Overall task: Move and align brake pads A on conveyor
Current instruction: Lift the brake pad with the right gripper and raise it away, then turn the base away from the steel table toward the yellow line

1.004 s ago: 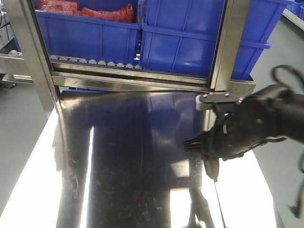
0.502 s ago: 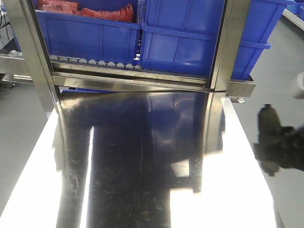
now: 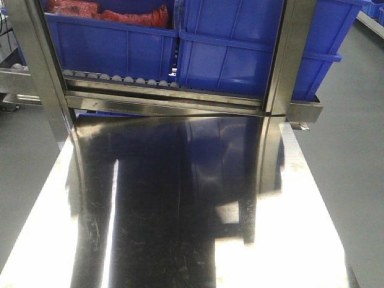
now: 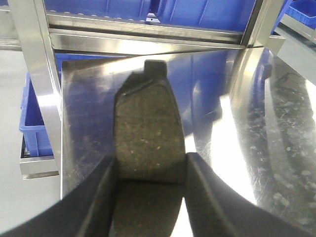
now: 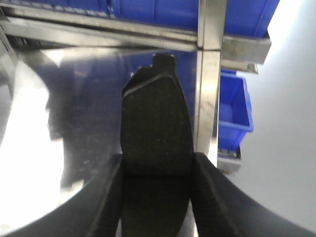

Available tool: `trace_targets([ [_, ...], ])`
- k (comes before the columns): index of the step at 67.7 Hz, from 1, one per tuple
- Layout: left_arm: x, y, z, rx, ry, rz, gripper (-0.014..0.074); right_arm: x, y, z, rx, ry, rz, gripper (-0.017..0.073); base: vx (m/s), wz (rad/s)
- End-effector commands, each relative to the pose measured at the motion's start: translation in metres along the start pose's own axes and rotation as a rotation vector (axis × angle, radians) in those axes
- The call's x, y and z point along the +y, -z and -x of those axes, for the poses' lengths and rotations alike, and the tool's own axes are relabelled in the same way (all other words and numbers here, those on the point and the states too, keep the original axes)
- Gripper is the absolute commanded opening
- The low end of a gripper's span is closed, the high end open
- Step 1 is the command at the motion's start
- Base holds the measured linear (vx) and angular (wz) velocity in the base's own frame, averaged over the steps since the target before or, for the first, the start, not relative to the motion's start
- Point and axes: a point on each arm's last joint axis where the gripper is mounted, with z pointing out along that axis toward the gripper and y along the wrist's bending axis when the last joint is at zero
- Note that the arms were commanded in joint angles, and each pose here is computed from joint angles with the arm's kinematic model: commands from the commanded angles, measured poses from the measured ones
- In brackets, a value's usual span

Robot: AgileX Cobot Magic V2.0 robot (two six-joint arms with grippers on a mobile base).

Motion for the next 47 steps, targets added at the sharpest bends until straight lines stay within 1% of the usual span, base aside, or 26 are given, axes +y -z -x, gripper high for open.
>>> trace_targets([
  [1, -0.0034, 0.0046, 0.0162, -0.119, -0.004, -0.035, -0.0006, 0.001, 0.0091, 0.0108, -0.171, 0.033, 0.032, -0.0004, 0.0, 0.0],
  [10, -0.0034, 0.0046, 0.0162, -0.119, -0.004, -0.035, -0.0006, -0.0006, 0.0122, 0.0084, -0.189, 0.04, 0.027, -0.0004, 0.0, 0.0],
  [47, -0.0034, 0.0046, 0.0162, -0.119, -0.004, -0.035, -0.0006, -0.0006, 0.0121, 0.0078, -0.182, 0.036, 0.027, -0.0004, 0.0, 0.0],
])
